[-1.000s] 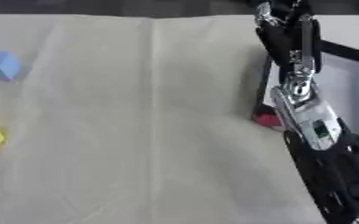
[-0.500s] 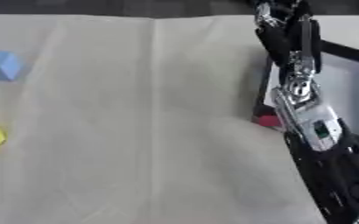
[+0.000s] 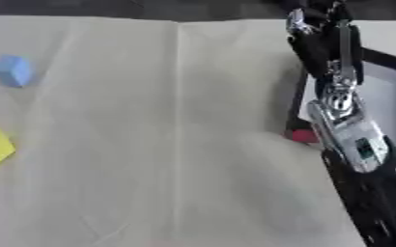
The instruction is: Pick up the objects with one hand, pass them to the other hand, and then place them into the box on the other side of the table.
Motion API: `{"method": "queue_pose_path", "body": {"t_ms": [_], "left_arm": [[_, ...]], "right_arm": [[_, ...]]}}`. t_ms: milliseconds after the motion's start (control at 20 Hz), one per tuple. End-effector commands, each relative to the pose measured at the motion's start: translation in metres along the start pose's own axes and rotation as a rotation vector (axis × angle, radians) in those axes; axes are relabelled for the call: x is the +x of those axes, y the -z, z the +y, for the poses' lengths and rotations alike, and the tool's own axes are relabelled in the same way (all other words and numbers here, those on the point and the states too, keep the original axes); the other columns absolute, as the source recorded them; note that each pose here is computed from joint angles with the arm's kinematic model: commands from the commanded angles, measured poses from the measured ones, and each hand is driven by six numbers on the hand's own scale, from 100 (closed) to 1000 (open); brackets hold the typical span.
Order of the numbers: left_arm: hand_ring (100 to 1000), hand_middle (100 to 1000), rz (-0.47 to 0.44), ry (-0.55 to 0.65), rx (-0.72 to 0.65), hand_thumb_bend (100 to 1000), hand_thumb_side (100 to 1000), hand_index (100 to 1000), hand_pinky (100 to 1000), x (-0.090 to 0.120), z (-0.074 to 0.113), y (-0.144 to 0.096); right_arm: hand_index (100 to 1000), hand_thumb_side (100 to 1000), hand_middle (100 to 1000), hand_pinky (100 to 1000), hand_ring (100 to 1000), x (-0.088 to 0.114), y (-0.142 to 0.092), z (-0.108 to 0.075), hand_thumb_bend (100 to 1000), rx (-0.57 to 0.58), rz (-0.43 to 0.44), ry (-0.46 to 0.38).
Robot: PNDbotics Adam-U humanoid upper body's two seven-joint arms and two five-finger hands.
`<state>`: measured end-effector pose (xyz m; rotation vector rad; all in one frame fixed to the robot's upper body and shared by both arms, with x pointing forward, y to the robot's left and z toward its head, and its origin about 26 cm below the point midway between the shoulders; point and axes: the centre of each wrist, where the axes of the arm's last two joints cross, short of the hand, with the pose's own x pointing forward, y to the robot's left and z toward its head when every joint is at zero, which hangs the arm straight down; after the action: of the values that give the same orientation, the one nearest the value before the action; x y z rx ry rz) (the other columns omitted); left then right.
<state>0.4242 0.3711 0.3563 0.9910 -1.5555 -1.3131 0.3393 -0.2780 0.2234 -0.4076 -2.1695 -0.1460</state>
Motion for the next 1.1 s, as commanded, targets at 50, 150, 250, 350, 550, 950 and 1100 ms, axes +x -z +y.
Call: {"method": "queue_pose_path", "body": {"t_ms": [50,150,250,350,550,950,1100], "left_arm": [[883,805,0.069,0.141,-0.152,826,100,846,938,-0.007,0.004,0.010],[879,799,0.096,0.189,-0.226,805,100,826,938,-0.008,0.002,0.018],[866,787,0.118,0.220,-0.271,766,100,802,935,-0.007,-0.001,0.025],[859,780,0.123,0.232,-0.288,729,100,787,933,-0.007,-0.003,0.030],[852,773,0.108,0.236,-0.283,713,100,778,932,-0.004,-0.005,0.037],[837,761,0.061,0.234,-0.236,738,100,788,929,0.006,-0.001,0.044],[834,760,0.028,0.242,-0.204,727,100,786,927,0.013,-0.001,0.048]], "right_arm": [[890,418,768,832,757,0.009,0.006,-0.003,100,0.014,-0.035,-0.016],[890,419,766,832,756,0.009,0.006,-0.003,100,0.017,-0.034,-0.015],[889,419,765,832,756,0.009,0.006,-0.002,100,0.022,-0.033,-0.013],[889,420,764,832,755,0.009,0.006,-0.001,100,0.027,-0.034,-0.010],[889,420,763,832,754,0.011,0.007,0.001,100,0.035,-0.038,-0.006],[888,422,757,832,751,0.017,0.010,0.005,100,0.055,-0.055,0.003],[887,424,755,832,750,0.020,0.012,0.007,100,0.061,-0.062,0.008]]}}
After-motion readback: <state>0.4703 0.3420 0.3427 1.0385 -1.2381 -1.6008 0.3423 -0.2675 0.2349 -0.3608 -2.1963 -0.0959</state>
